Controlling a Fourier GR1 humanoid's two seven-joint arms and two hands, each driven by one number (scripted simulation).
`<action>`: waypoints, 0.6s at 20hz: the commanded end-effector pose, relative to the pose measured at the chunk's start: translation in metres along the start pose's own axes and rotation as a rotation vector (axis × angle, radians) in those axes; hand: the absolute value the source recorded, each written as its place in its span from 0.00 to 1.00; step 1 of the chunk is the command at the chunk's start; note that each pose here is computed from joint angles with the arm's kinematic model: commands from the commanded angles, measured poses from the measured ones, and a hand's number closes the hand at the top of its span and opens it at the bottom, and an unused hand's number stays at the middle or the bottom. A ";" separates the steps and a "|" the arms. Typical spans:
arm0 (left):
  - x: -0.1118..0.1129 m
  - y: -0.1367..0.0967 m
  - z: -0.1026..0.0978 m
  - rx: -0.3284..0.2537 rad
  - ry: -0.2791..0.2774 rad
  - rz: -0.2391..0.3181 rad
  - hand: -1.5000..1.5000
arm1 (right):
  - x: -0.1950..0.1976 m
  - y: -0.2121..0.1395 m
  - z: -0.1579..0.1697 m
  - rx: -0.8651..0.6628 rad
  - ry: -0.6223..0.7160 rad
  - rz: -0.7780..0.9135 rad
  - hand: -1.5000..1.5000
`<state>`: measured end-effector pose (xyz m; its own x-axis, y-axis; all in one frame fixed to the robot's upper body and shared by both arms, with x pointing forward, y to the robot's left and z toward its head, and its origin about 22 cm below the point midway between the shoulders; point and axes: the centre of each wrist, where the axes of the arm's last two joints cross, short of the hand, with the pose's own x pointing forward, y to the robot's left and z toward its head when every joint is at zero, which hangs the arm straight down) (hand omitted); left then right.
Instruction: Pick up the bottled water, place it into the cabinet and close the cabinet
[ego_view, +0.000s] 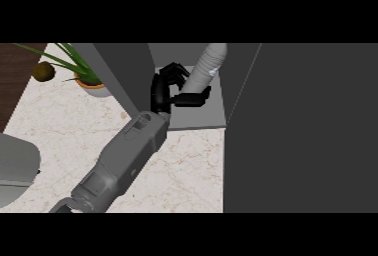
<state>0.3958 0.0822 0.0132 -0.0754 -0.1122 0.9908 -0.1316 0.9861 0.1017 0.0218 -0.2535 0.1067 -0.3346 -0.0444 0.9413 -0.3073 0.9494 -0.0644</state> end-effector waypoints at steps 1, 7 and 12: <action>0.001 0.000 -0.011 0.093 -0.033 -0.173 1.00 | 0.020 0.002 -0.007 0.004 -0.056 -0.072 0.00; -0.008 0.009 -0.018 0.194 -0.039 -0.360 0.00 | 0.009 -0.005 -0.003 0.016 -0.042 -0.058 0.00; 0.009 0.012 -0.033 0.240 -0.065 -0.379 0.00 | 0.012 -0.008 -0.003 0.013 -0.074 -0.076 0.00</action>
<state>0.4185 0.0947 0.0173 -0.0414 -0.4473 0.8934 -0.3525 0.8432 0.4059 0.0218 -0.2595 0.1054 -0.3534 -0.0635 0.9333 -0.3448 0.9363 -0.0668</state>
